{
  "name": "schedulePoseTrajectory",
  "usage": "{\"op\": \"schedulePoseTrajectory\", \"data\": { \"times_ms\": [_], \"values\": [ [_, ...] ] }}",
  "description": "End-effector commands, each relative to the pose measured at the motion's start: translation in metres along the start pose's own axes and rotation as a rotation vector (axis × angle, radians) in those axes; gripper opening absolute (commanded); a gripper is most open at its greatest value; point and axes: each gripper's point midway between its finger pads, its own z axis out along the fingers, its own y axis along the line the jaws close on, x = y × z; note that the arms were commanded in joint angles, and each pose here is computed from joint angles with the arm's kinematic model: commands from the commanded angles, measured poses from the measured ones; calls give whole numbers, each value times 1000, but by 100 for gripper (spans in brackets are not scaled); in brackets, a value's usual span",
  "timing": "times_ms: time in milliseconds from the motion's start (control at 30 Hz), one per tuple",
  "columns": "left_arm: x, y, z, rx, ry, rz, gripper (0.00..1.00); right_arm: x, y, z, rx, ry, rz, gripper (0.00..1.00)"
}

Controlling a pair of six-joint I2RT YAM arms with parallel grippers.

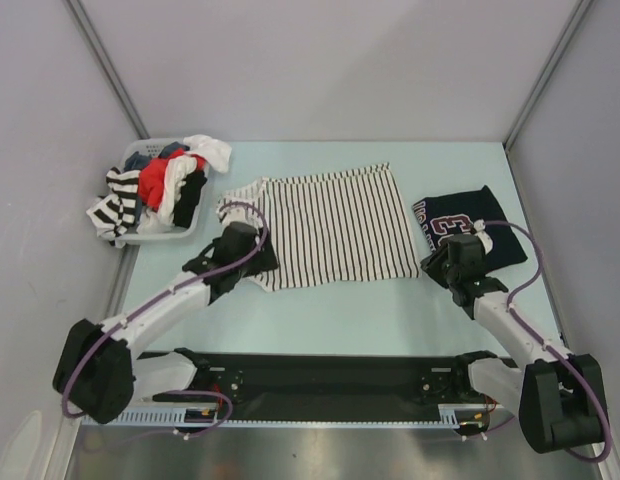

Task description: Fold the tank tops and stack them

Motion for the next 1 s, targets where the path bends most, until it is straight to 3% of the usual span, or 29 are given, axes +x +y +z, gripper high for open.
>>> {"op": "schedulePoseTrajectory", "data": {
  "times_ms": [0,233,733,967],
  "values": [
    [-2,-18,-25,100,-91,-95,89,12,-12,2,37,4,117,42],
    [19,-4,-47,156,-117,-182,88,35,-9,12,-12,71,195,38],
    [43,10,-47,148,-80,-186,88,50,-18,47,-5,140,293,30],
    [50,9,-44,148,-56,-186,87,44,-32,46,38,81,253,0]
  ]
}}
